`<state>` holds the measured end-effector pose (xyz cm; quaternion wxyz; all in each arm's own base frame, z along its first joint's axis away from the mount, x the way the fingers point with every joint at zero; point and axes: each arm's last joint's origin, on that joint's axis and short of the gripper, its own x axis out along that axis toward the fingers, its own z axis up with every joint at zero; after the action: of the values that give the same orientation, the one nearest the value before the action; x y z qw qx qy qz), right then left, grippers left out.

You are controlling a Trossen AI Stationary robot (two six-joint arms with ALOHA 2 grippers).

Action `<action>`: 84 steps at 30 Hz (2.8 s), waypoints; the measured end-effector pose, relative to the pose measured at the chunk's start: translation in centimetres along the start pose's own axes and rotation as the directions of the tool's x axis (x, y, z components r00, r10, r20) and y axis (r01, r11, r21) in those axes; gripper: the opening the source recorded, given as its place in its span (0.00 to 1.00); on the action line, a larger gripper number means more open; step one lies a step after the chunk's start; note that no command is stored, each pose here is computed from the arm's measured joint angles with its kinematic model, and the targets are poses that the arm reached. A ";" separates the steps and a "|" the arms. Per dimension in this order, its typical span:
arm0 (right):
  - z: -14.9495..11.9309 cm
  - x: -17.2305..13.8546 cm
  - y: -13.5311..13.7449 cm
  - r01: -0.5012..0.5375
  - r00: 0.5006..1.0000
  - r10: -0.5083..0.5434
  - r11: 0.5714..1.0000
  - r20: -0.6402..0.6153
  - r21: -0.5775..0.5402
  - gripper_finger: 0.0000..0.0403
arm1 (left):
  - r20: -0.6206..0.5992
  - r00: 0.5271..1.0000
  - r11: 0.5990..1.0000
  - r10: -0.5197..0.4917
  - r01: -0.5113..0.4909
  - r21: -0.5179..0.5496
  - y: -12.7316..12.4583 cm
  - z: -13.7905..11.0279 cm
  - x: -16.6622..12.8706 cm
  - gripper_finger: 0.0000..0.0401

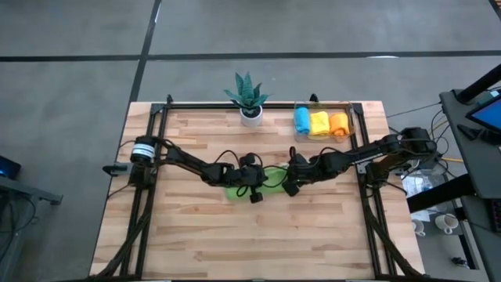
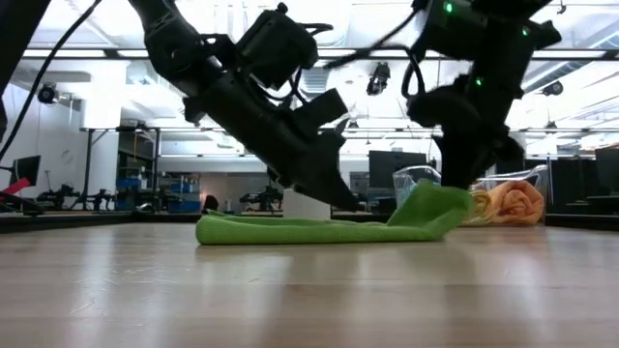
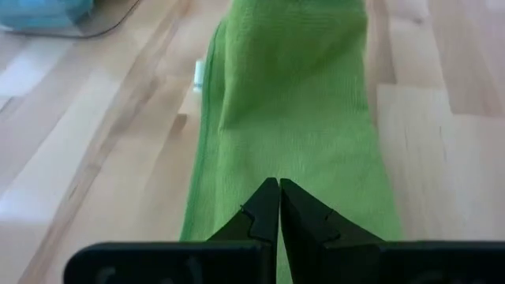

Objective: Roll microfiber towels into tight, uniform cylinder then place into a basket
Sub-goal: Roll the green microfiber cloth

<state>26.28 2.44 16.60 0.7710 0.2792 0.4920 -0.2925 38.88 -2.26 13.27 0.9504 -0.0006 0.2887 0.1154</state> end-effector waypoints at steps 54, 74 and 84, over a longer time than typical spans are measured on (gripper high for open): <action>2.6 3.7 5.0 -0.171 0.954 0.196 0.978 0.229 -0.122 0.35 | -0.219 0.964 0.985 0.152 -0.128 0.120 1.3 -0.5 -2.9 0.00; -3.0 0.4 -0.3 0.064 0.859 0.074 0.966 0.506 -0.249 0.36 | 0.297 0.954 0.997 0.023 -0.044 0.065 -1.2 1.3 -4.1 0.00; -4.4 0.2 -5.5 -0.080 0.711 0.191 0.978 0.677 -0.192 0.03 | 0.248 0.968 0.999 -0.041 0.047 -0.019 -1.3 1.9 -0.8 0.00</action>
<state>19.69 1.86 14.05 0.9366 0.1273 0.1672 -0.2806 39.59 -3.56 15.17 0.9813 -0.0043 0.1665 0.0970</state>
